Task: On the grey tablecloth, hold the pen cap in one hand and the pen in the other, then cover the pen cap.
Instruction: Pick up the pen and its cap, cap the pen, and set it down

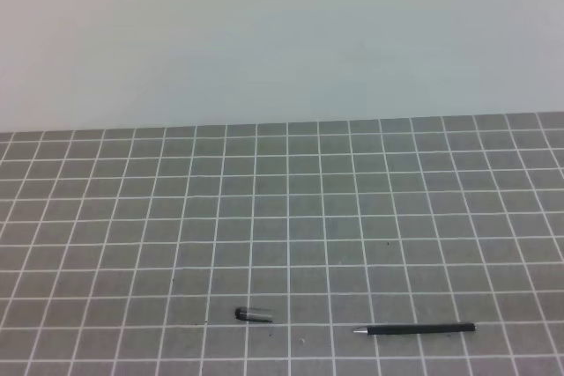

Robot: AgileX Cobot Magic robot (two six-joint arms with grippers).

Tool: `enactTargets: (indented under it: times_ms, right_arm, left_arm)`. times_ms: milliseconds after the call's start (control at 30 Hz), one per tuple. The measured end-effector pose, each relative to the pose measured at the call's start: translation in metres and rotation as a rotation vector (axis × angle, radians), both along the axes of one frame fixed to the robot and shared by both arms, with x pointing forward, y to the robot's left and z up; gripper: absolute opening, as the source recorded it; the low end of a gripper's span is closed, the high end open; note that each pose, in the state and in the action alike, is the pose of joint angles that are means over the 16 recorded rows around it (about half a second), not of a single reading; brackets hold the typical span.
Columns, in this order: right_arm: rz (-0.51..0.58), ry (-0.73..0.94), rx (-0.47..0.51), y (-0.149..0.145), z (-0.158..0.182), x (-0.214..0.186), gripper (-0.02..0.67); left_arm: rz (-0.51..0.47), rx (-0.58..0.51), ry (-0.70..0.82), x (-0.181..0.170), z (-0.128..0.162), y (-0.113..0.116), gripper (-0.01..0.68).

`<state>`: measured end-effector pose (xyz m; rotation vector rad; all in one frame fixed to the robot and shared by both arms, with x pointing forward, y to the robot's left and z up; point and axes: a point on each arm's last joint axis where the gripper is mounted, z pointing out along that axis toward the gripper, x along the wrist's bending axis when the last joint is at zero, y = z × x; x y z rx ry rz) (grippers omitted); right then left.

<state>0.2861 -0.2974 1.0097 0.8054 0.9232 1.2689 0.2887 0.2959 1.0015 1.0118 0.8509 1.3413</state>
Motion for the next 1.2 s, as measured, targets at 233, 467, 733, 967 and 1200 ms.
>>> enactTargets:
  times_ms: [233, 467, 733, 967, 1200]
  right_arm:
    - [0.014, -0.094, 0.031, 0.0, 0.009, -0.004, -0.003]
    - [0.01, 0.03, 0.061, -0.001, 0.015, -0.002, -0.003]
    - [-0.016, 0.306, 0.092, -0.003, 0.03, -0.005, -0.003]
    - [-0.015, 0.544, 0.073, -0.002, 0.052, 0.001, -0.002]
    - [0.097, 0.883, -0.031, 0.007, 0.072, 0.038, -0.002]
  left_arm:
    - [-0.017, -0.027, -0.102, -0.004, 0.009, 0.0, 0.001]
    - [-0.067, -0.214, -0.107, -0.005, 0.014, 0.003, 0.001]
    - [-0.103, -0.375, 0.03, -0.004, 0.026, 0.004, 0.001]
    - [-0.115, -0.403, 0.102, -0.007, 0.042, 0.003, 0.001]
    - [-0.124, -0.421, 0.12, -0.008, 0.058, 0.002, 0.001]
